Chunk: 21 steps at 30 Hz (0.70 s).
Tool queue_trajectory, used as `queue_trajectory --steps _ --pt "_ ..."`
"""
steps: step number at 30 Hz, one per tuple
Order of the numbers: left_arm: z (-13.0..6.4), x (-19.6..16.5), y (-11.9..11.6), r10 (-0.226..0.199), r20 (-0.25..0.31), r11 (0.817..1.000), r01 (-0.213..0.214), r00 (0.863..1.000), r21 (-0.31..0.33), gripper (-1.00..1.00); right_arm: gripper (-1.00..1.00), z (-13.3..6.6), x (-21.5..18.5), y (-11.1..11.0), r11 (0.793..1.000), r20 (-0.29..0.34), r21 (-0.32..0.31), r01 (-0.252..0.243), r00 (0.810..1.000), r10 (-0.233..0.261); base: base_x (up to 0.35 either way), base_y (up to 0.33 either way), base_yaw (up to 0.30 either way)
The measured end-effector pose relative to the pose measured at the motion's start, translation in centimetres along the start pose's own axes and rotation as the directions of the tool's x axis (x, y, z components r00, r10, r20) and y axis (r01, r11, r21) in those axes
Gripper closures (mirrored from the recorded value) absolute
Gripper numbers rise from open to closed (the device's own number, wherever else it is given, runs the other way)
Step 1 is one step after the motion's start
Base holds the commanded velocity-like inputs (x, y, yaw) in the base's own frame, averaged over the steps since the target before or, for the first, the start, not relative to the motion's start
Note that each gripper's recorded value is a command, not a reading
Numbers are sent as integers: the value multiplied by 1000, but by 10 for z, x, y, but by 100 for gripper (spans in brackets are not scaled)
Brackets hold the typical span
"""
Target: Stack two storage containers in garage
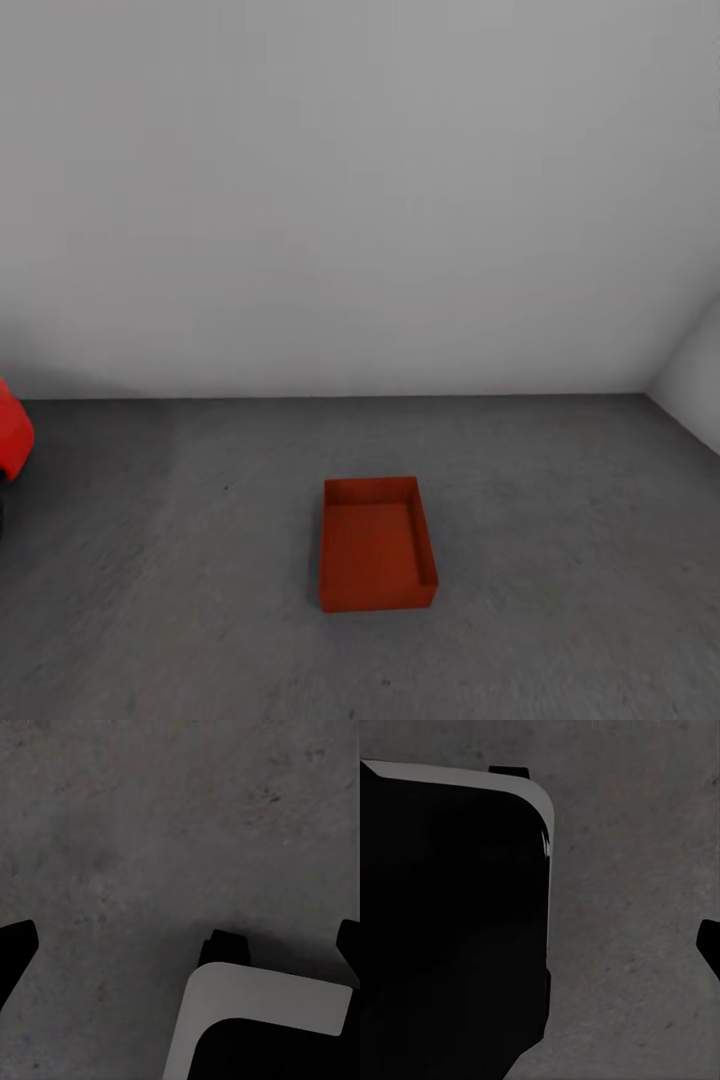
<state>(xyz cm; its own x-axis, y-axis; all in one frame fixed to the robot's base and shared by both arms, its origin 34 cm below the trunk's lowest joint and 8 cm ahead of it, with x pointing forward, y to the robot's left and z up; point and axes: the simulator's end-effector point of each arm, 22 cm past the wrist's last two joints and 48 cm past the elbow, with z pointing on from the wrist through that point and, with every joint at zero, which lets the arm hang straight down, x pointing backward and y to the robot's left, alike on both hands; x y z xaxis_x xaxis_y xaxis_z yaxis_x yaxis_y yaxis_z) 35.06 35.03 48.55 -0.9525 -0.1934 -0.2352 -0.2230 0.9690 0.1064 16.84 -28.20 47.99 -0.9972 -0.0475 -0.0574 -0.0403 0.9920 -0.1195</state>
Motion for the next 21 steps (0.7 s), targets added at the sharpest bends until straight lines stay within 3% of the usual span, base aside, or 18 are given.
queue_trajectory --steps 21 --pt "-4 -14 -2 -5 32 1000 5 999 7 -100 -100 -2 -1 -2 1000 18 5 -12 1000 12 0 0 0"
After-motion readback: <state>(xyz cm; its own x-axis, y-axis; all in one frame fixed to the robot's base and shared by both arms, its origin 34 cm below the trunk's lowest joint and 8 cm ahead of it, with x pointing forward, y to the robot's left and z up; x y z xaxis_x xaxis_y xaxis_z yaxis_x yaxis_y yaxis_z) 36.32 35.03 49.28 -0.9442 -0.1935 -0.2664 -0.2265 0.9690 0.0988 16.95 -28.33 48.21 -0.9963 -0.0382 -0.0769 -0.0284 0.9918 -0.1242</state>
